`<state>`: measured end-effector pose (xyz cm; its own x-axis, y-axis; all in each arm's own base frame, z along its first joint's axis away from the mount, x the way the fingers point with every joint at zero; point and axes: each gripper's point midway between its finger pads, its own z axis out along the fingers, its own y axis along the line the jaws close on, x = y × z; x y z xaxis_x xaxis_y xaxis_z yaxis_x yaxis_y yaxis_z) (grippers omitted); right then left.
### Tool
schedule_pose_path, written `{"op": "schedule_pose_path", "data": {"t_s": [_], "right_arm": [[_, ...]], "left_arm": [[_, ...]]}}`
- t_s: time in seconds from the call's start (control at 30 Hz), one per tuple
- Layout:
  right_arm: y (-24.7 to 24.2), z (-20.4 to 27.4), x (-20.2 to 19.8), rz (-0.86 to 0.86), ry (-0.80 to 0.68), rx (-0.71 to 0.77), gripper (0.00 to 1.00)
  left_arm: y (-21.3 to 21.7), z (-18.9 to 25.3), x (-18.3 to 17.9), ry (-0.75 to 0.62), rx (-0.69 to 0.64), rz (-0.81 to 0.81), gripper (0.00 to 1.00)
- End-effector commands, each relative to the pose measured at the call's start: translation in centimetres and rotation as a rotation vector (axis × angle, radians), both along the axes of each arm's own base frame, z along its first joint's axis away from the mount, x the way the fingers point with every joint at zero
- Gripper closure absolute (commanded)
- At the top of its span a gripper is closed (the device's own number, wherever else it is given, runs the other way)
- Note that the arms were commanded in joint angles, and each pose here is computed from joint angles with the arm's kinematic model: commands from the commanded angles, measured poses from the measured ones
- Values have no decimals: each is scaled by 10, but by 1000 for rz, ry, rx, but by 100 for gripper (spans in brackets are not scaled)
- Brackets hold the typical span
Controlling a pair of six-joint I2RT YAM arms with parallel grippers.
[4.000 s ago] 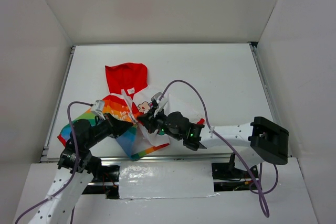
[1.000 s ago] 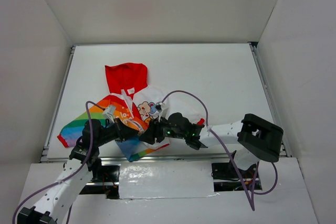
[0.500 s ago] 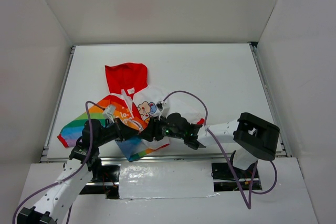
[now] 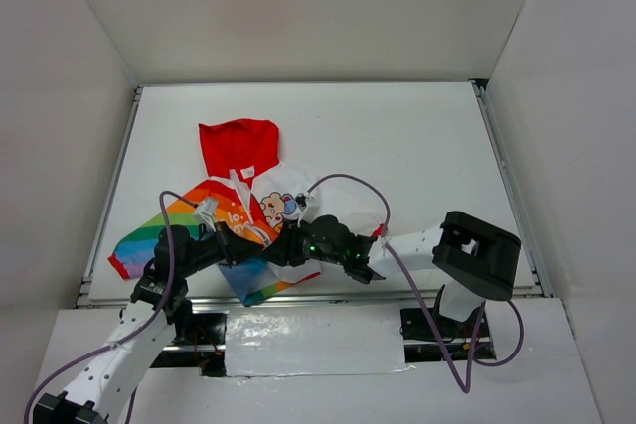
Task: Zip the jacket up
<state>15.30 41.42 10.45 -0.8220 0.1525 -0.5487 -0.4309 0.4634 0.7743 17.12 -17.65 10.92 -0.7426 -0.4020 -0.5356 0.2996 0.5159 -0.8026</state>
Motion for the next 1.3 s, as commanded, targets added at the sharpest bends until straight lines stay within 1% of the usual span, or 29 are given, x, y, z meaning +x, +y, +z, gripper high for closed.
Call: {"op": "schedule_pose_path", "data": {"t_s": [0.0, 0.2, 0.33, 0.37, 0.5, 0.63, 0.67, 0.7, 0.77, 0.8, 0.93, 1.0, 1.1, 1.13, 1.17, 1.27], "right_arm": [[16, 30, 6, -23, -38, 87, 61], [13, 32, 6, -38, -40, 107, 62], [11, 30, 11, -71, -41, 105, 50], [11, 30, 11, -73, -39, 107, 48], [11, 32, 12, -80, -42, 123, 48], [11, 37, 13, -85, -48, 142, 58], [11, 38, 13, -88, -51, 146, 59], [11, 38, 13, -90, -49, 145, 64], [10, 41, 14, -94, -56, 156, 68], [10, 41, 14, -93, -54, 157, 70], [8, 38, 13, -93, -55, 144, 71], [7, 36, 13, -96, -51, 141, 75], [5, 35, 12, -100, -47, 141, 77], [5, 34, 11, -99, -47, 136, 79], [3, 34, 13, -108, -47, 131, 84], [3, 35, 14, -113, -51, 125, 86]], "left_arm": [[-4, 17, 1, -65, -29, -27, 100], [-5, 15, 0, -60, -32, -27, 100], [-5, 17, 0, -64, -37, -31, 100], [-5, 17, 0, -63, -37, -31, 100], [-6, 17, -1, -64, -39, -37, 100], [-6, 16, 0, -63, -38, -35, 100], [-6, 16, 0, -63, -38, -34, 100], [-6, 16, 0, -62, -39, -35, 100], [-6, 16, 0, -63, -39, -33, 100], [-6, 16, 0, -62, -39, -35, 100], [-5, 15, 0, -61, -34, -31, 100], [-5, 16, 1, -62, -32, -29, 100], [-5, 16, 1, -62, -33, -32, 100], [-5, 16, 1, -62, -33, -32, 100], [-5, 16, 1, -62, -32, -32, 100], [-6, 17, 0, -63, -33, -36, 100]]}}
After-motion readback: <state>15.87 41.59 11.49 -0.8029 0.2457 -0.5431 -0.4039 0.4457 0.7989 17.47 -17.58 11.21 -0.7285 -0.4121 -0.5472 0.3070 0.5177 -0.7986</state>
